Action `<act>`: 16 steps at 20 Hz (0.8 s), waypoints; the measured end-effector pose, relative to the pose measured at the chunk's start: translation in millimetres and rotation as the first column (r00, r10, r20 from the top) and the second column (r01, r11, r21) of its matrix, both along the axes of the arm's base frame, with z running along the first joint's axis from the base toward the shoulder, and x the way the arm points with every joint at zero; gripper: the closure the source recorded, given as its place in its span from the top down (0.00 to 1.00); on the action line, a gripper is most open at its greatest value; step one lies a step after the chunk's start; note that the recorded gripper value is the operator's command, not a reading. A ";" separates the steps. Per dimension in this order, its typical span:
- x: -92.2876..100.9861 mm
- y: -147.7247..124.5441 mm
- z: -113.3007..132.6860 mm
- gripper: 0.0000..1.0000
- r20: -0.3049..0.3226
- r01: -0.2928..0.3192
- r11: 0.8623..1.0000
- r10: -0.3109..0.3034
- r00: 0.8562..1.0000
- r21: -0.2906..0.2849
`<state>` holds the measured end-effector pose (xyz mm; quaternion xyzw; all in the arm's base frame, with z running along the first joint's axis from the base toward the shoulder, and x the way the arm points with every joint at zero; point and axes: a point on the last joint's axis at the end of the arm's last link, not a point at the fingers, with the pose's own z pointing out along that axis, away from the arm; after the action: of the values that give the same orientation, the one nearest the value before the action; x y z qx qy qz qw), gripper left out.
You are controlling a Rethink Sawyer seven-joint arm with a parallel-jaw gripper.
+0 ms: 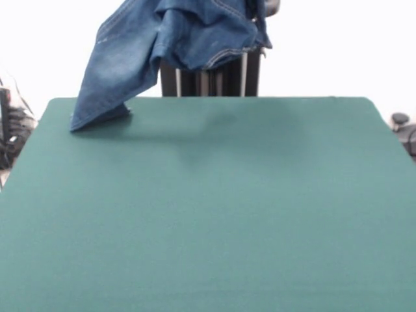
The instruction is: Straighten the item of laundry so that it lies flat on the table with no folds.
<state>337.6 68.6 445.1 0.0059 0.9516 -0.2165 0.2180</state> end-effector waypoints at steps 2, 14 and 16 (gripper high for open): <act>-2.6 -2.2 1.9 0.00 0.006 0.005 1.000 -0.005 1.000 0.008; 14.2 -14.0 9.1 0.00 0.032 0.014 0.999 -0.015 0.999 0.034; 31.5 -13.2 6.7 0.00 0.063 0.000 0.999 -0.003 0.998 0.049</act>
<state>369.1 55.4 451.8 0.0186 0.9494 -0.1928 0.2473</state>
